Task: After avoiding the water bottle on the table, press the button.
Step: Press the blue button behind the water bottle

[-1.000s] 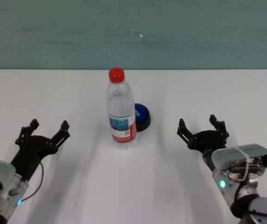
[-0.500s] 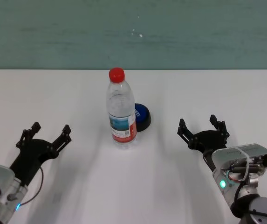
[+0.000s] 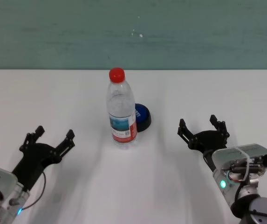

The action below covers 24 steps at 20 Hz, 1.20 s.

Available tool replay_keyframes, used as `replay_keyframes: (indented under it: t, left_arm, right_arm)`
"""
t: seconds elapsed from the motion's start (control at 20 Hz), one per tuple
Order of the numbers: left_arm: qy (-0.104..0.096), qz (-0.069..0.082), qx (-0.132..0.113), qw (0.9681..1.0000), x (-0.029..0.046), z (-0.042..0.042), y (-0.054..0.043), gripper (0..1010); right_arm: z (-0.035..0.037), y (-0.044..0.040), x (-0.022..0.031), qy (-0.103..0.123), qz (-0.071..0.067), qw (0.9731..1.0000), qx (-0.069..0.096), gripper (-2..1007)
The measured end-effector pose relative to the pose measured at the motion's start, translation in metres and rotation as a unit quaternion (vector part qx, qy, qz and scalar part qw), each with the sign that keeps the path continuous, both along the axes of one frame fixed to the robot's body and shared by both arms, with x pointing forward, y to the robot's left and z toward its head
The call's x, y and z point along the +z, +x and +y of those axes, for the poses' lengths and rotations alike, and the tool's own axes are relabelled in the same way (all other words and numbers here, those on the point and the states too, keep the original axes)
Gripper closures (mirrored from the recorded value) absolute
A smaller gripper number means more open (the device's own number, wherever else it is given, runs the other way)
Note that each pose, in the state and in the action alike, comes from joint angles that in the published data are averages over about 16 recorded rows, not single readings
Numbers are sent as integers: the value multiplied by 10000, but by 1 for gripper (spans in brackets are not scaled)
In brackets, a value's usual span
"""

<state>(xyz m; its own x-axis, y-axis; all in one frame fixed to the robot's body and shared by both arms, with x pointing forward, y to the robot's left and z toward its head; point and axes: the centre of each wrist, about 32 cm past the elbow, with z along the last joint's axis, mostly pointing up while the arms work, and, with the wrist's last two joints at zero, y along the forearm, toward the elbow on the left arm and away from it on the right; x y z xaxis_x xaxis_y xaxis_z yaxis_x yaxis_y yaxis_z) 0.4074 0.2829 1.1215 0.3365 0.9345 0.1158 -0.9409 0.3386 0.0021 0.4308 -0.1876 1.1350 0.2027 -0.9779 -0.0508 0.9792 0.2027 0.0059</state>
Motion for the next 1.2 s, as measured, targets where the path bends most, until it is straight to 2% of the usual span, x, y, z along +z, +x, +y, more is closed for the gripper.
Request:
replay_keyframes:
  t: [0.4,1.2]
  left_arm:
    - [61,-2,-86,9999,-19,-61,-18,0]
    - [145,-8,-205,9997,-86,-220,6,0]
  right_arm:
    - [0,0,0,0,0,10000,0,1]
    - [0,0,0,0,0,10000,0,1]
